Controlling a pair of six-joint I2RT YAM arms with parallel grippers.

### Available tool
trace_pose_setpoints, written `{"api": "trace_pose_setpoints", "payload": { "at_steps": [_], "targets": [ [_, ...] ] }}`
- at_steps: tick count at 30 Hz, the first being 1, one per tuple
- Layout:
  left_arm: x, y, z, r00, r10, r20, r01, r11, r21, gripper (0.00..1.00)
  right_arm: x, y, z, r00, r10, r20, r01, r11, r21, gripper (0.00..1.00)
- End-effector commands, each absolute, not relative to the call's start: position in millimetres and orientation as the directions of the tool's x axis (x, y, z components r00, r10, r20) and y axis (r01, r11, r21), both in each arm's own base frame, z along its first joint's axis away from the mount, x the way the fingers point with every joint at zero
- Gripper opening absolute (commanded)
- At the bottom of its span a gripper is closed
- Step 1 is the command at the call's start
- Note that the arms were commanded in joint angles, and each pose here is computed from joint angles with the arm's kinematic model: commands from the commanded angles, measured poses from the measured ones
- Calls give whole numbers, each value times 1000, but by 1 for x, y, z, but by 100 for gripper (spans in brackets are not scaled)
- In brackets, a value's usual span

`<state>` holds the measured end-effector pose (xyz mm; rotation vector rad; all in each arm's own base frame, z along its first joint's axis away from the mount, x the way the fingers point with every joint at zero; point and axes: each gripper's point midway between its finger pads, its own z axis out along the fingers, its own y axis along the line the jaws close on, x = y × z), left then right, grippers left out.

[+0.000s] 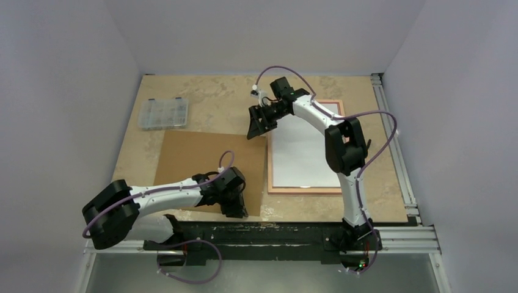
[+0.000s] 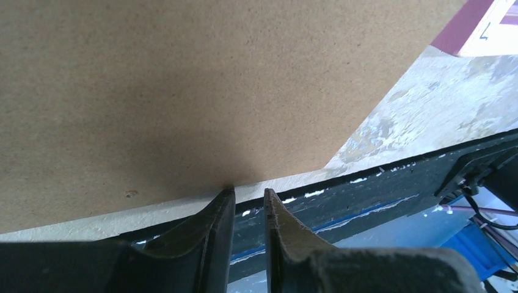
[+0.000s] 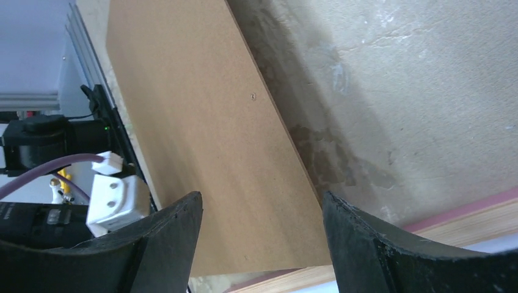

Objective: Put the photo into the frame
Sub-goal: Move the photo frame item to the photo frame.

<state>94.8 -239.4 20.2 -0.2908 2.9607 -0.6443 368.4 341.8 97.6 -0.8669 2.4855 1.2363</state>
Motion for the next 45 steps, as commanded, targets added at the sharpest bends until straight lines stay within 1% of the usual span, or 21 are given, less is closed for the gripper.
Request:
{"api": "trace_pose_setpoints", "payload": {
  "at_steps": [1, 6, 9, 14, 18, 20, 24, 29, 32, 34, 37, 41, 45],
  "targets": [
    [121, -220, 4, -961, -175, -212, -109, 951, -290, 23, 298, 345, 132, -839, -457, -295, -485, 385, 785, 70],
    [122, -230, 8, -966, -134, -223, -67, 956, -285, 23, 283, 325, 126, -857, -440, -268, -467, 441, 767, 70],
    [124, -234, 12, -965, -115, -235, -43, 956, -291, 23, 272, 309, 129, -879, -400, -262, -440, 465, 768, 70],
    [125, -242, 16, -966, -80, -246, -4, 955, -295, 24, 272, 277, 125, -912, -314, -263, -402, 560, 724, 70],
    [125, -252, 18, -966, -58, -253, 23, 952, -305, 24, 300, 245, 114, -923, -206, -326, -366, 733, 573, 74],
    [125, -257, 20, -965, -47, -256, 37, 950, -311, 24, 311, 230, 114, -916, -157, -368, -339, 795, 503, 77],
    [125, -264, 22, -963, -33, -267, 56, 946, -318, 24, 322, 210, 122, -895, -72, -441, -284, 853, 439, 82],
    [127, -272, 24, -963, -23, -269, 70, 941, -331, 24, 319, 184, 128, -870, 10, -493, -209, 897, 388, 84],
    [127, -276, 23, -964, -15, -266, 77, 940, -332, 24, 317, 160, 134, -835, 73, -545, -141, 929, 342, 86],
    [127, -279, 23, -964, -13, -266, 80, 939, -336, 24, 314, 147, 136, -814, 115, -570, -111, 931, 347, 87],
    [125, -282, 23, -964, -7, -267, 88, 936, -342, 24, 301, 146, 133, -821, 139, -553, -117, 908, 402, 87],
    [125, -285, 24, -962, -5, -273, 94, 932, -350, 24, 274, 156, 108, -873, 174, -456, -113, 837, 535, 86],
    [127, -292, 27, -961, -4, -277, 104, 922, -373, 24, 253, 176, 98, -902, 231, -364, -115, 685, 719, 83]
  ]
}}
